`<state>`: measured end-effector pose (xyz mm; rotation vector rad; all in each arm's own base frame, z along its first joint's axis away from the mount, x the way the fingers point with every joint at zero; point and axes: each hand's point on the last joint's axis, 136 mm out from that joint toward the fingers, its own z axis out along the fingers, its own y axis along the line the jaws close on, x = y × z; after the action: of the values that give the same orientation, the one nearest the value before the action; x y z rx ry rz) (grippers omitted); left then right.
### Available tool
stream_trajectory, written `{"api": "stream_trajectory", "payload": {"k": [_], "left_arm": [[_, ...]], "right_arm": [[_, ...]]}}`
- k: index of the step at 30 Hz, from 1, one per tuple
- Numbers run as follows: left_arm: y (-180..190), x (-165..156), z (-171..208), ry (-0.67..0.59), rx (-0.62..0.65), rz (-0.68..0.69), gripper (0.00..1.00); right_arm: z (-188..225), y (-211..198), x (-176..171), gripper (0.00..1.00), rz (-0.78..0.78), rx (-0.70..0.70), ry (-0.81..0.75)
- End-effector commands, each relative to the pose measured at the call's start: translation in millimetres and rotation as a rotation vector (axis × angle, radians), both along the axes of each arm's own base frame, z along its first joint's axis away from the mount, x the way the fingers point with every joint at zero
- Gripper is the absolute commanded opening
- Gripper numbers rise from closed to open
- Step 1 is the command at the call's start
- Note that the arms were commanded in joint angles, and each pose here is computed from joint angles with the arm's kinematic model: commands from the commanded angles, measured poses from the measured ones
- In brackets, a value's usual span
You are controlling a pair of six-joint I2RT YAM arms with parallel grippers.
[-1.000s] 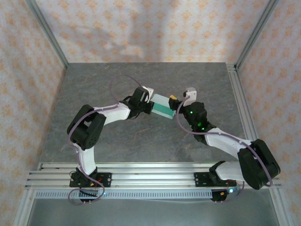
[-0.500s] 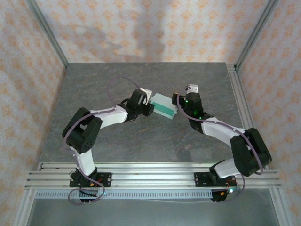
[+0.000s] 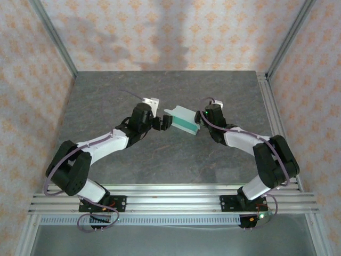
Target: Fold the paper box
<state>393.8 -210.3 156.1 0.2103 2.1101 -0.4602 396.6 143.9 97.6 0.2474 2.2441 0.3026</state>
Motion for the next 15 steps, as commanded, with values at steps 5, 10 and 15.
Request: {"api": "stream_trajectory", "payload": {"k": [5, 10, 15], "left_arm": [[5, 38, 8, 0.19, -0.147, 0.011, 0.96], [-23, 54, -18, 0.375, -0.112, -0.097, 0.94], [-47, 60, -60, 0.541, -0.081, -0.2, 0.86]], "right_arm": [[-21, 4, -5, 0.71, -0.013, 0.078, 0.132], [-31, 2, -5, 0.68, -0.008, 0.051, 0.169], [-25, 7, -3, 0.66, 0.019, 0.083, 0.162]]}}
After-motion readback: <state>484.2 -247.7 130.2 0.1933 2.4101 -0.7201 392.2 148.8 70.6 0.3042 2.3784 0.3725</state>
